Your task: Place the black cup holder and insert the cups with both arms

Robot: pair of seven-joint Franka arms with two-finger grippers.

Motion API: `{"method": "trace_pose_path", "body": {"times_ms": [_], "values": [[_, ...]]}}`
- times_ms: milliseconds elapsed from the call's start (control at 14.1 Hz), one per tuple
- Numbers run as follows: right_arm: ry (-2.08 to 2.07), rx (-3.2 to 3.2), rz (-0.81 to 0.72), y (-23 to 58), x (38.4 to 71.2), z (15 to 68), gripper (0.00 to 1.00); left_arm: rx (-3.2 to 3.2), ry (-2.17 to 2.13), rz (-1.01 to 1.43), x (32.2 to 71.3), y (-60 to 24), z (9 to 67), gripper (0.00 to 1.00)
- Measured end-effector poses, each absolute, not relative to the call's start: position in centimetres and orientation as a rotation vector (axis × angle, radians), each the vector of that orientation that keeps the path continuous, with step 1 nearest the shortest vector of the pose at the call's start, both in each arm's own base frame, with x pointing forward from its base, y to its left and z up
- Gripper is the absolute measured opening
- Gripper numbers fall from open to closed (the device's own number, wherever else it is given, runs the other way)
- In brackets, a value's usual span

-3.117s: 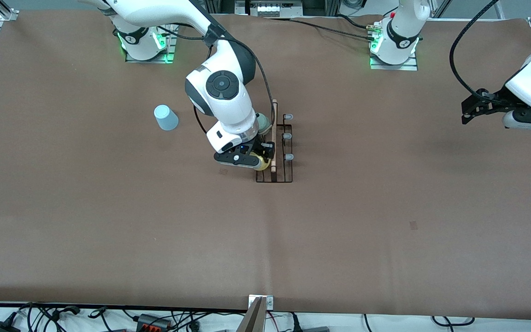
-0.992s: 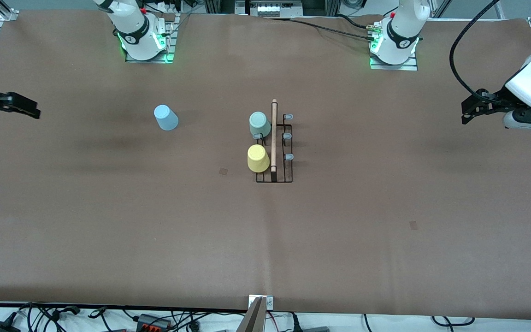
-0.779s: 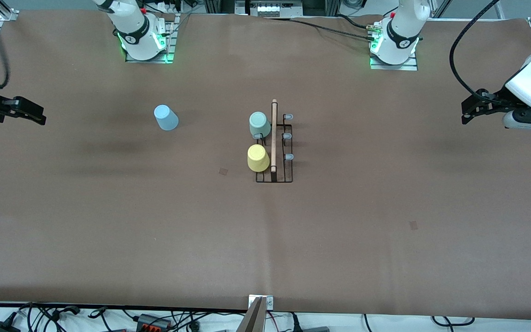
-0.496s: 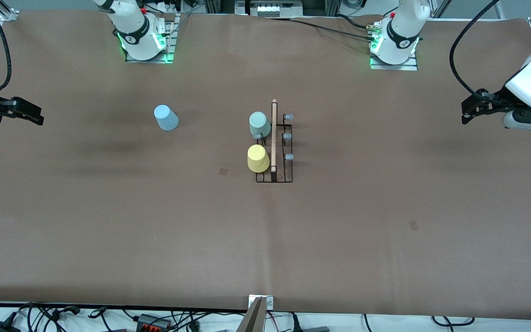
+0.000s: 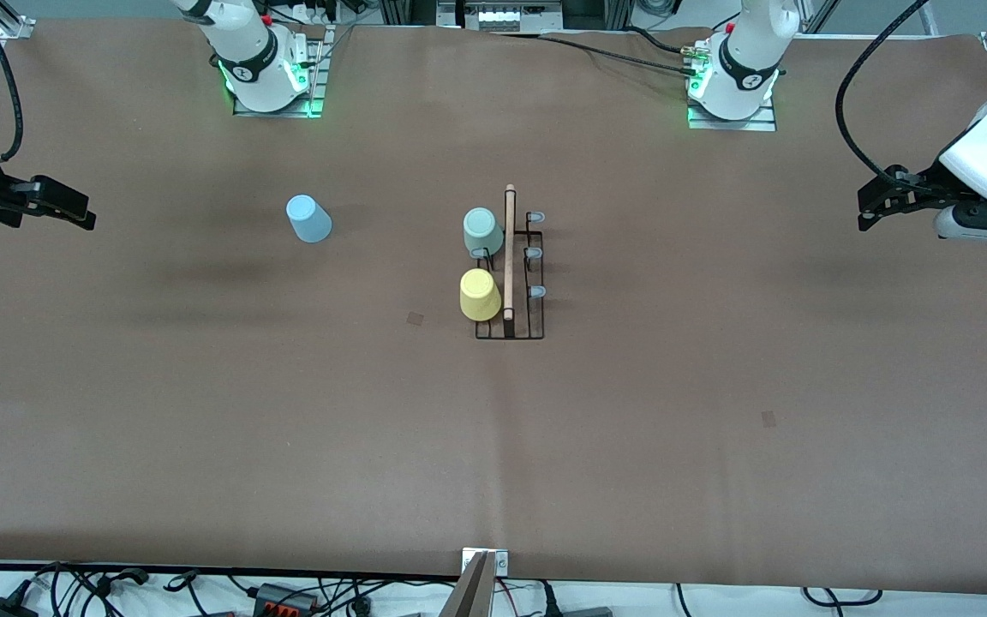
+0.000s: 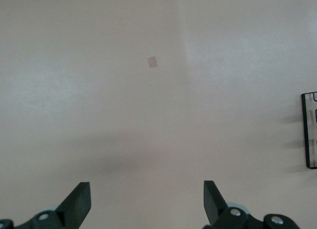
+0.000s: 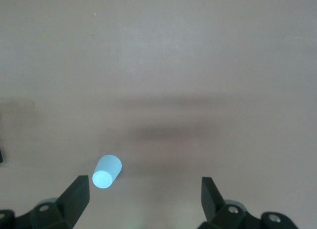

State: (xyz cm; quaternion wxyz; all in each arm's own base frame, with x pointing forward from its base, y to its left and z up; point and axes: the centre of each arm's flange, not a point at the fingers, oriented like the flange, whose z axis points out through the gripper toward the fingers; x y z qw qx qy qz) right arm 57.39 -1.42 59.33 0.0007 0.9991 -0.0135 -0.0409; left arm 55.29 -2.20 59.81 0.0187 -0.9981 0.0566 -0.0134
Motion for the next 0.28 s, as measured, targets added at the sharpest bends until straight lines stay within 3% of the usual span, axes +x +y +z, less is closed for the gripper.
{"method": "trace_pose_path", "body": {"times_ms": [283], "values": [[-0.044, 3.138, -0.12, -1.62, 57.41, 59.55, 1.0, -3.099, 0.176, -0.042, 55.29, -2.2, 59.81, 1.0]]}}
